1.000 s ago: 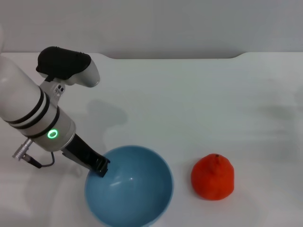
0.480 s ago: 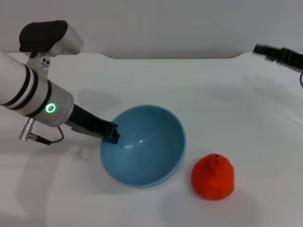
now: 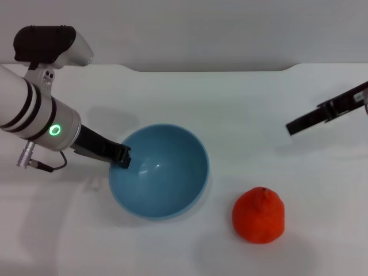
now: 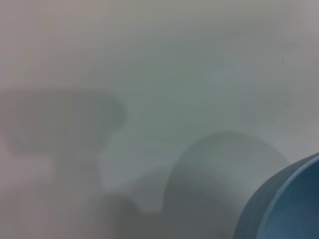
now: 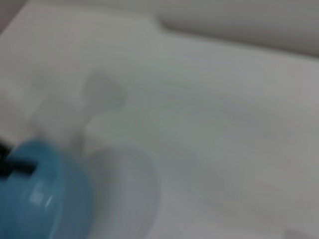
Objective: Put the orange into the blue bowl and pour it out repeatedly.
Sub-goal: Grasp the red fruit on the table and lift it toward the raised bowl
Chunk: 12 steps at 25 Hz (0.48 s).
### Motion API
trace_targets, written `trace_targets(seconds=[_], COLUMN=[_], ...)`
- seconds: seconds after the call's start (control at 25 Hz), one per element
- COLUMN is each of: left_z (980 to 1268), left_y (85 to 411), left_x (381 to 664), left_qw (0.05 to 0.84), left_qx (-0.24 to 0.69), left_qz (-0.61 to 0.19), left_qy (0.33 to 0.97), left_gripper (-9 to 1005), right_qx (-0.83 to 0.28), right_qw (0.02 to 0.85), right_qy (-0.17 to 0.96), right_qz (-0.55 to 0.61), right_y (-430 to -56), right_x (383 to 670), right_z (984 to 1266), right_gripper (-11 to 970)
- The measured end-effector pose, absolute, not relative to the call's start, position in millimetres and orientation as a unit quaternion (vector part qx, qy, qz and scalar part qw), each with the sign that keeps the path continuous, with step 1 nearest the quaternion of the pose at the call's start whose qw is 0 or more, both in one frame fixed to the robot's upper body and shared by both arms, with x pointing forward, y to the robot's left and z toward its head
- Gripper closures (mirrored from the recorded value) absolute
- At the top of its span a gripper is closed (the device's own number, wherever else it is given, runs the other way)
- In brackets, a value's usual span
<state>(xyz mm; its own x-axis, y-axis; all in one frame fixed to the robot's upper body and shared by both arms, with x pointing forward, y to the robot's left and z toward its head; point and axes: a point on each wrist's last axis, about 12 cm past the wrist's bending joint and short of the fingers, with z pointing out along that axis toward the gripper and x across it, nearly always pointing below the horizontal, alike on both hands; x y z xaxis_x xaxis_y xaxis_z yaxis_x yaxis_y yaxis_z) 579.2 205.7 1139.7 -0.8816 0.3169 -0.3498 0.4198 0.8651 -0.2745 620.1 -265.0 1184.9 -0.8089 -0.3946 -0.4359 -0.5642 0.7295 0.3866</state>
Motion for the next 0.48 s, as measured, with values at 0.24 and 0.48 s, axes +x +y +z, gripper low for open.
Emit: trace_targets(seconds=[0.24, 0.48], left_z=[1141, 1138], left_y=[204, 205], left_x=[582, 581], left_qw=[0.150, 0.146], left_qx=[0.201, 0.200], left_qz=[-0.157, -0.155], left_qy=[0.955, 0.956], left_gripper=[997, 997], right_qx=[-0.307, -0.340], right_qw=[0.122, 0.078], right_qy=[0.912, 0.910], right_qz=[0.245, 0.224], right_y=[-235, -210], right_x=[609, 597], right_z=[1185, 1175], right_gripper=[384, 384])
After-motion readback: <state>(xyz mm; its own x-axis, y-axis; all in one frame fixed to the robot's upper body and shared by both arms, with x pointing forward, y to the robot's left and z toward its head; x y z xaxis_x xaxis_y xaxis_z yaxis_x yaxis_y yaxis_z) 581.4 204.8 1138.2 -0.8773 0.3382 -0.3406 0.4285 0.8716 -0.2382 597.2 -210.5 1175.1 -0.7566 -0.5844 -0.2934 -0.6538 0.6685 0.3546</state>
